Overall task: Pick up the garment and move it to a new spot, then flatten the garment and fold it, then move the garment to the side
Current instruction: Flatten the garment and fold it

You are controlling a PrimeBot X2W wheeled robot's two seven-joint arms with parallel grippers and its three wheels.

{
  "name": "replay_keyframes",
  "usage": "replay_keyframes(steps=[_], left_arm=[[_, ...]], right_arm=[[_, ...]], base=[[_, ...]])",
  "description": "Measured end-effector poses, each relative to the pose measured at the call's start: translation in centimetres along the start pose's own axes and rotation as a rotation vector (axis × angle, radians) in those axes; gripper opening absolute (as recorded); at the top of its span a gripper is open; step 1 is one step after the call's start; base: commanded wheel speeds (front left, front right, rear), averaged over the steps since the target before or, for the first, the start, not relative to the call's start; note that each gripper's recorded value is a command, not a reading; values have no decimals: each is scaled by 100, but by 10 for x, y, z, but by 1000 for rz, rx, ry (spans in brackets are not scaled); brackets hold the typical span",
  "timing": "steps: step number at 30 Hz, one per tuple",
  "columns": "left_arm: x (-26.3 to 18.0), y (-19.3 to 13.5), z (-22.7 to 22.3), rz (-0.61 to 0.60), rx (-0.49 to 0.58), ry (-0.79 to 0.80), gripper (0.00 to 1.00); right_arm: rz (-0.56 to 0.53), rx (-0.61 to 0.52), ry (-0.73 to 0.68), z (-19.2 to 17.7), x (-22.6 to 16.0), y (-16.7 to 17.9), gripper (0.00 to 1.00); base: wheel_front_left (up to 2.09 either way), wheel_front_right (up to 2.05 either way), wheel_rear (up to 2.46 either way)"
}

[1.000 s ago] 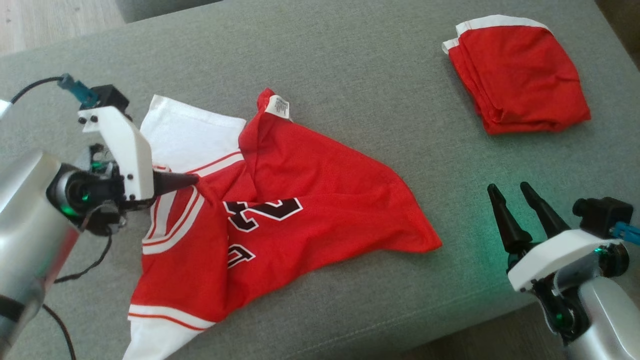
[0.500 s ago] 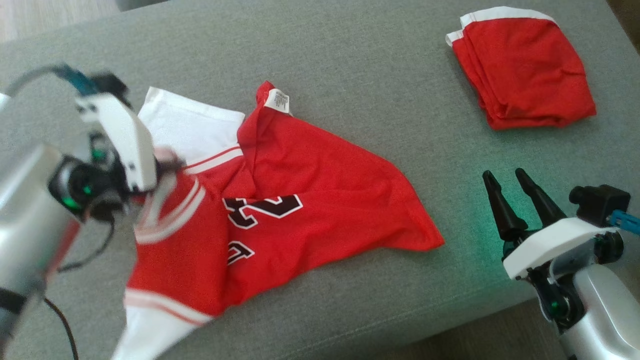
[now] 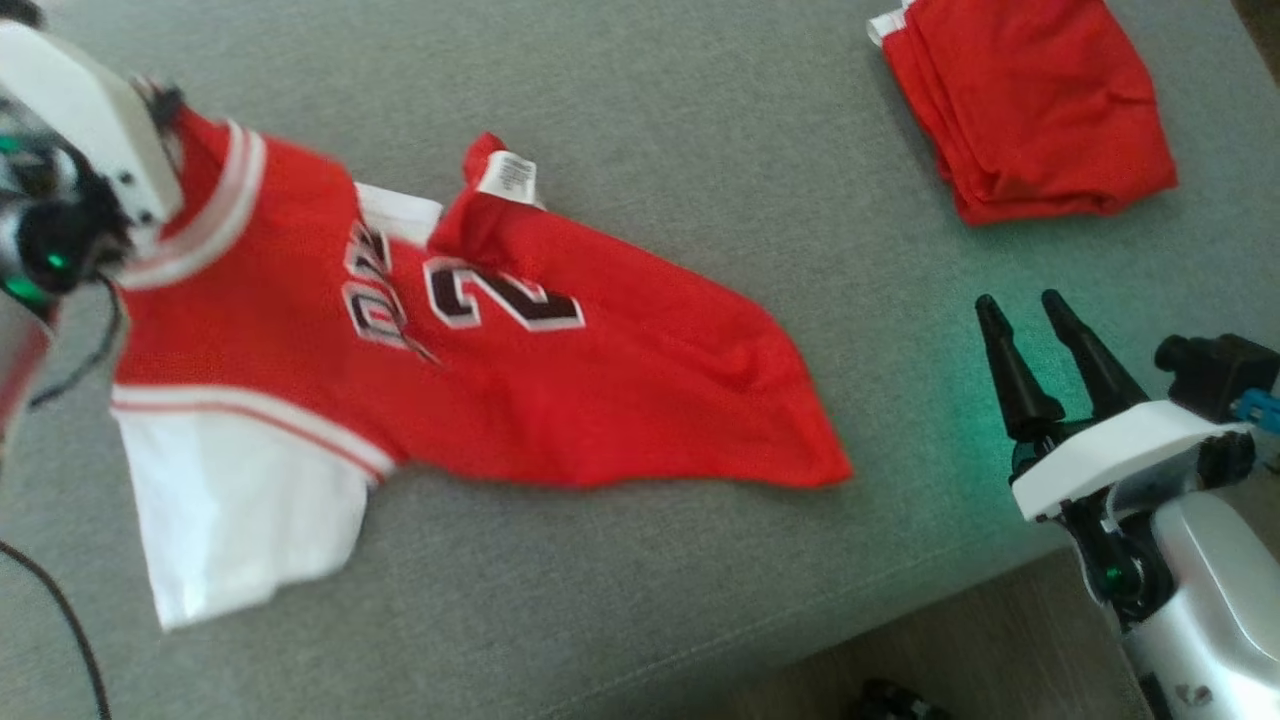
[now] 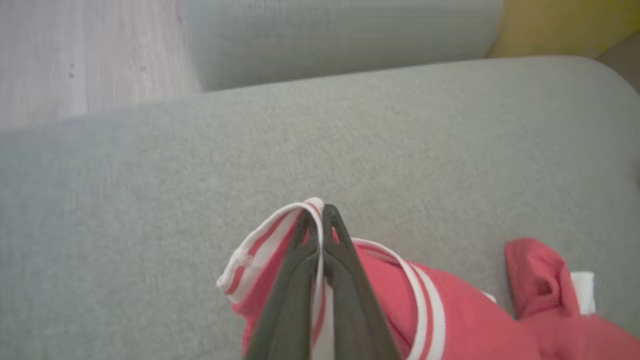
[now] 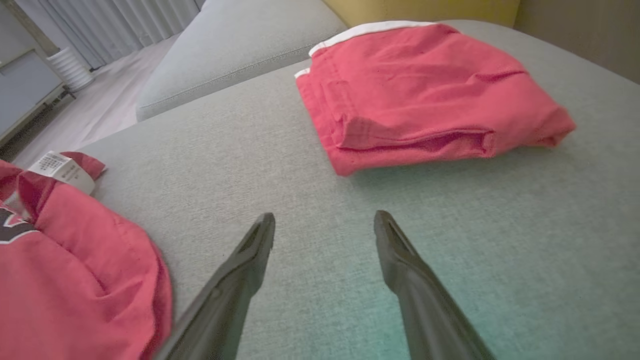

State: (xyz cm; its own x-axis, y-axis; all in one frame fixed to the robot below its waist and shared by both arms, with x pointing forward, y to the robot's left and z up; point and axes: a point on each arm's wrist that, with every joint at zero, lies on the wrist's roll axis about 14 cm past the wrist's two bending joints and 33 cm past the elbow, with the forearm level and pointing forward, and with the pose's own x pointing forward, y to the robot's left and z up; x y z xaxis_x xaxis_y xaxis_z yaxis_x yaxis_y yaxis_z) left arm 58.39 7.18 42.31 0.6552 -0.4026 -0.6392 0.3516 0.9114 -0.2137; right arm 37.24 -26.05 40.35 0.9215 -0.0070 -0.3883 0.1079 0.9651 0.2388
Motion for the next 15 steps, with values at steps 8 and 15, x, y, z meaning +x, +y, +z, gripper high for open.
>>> replay_keyframes(steps=[8,15], left_arm=[[10,9,19,54,4,-98,100],[-18,-4,36,12,52,-194,100]], right_arm=[[-27,-1,9,-6,-4,-10,100],[32,-10,-36,7,-3,8,100]], base=[[0,0,0],[0,0,0]])
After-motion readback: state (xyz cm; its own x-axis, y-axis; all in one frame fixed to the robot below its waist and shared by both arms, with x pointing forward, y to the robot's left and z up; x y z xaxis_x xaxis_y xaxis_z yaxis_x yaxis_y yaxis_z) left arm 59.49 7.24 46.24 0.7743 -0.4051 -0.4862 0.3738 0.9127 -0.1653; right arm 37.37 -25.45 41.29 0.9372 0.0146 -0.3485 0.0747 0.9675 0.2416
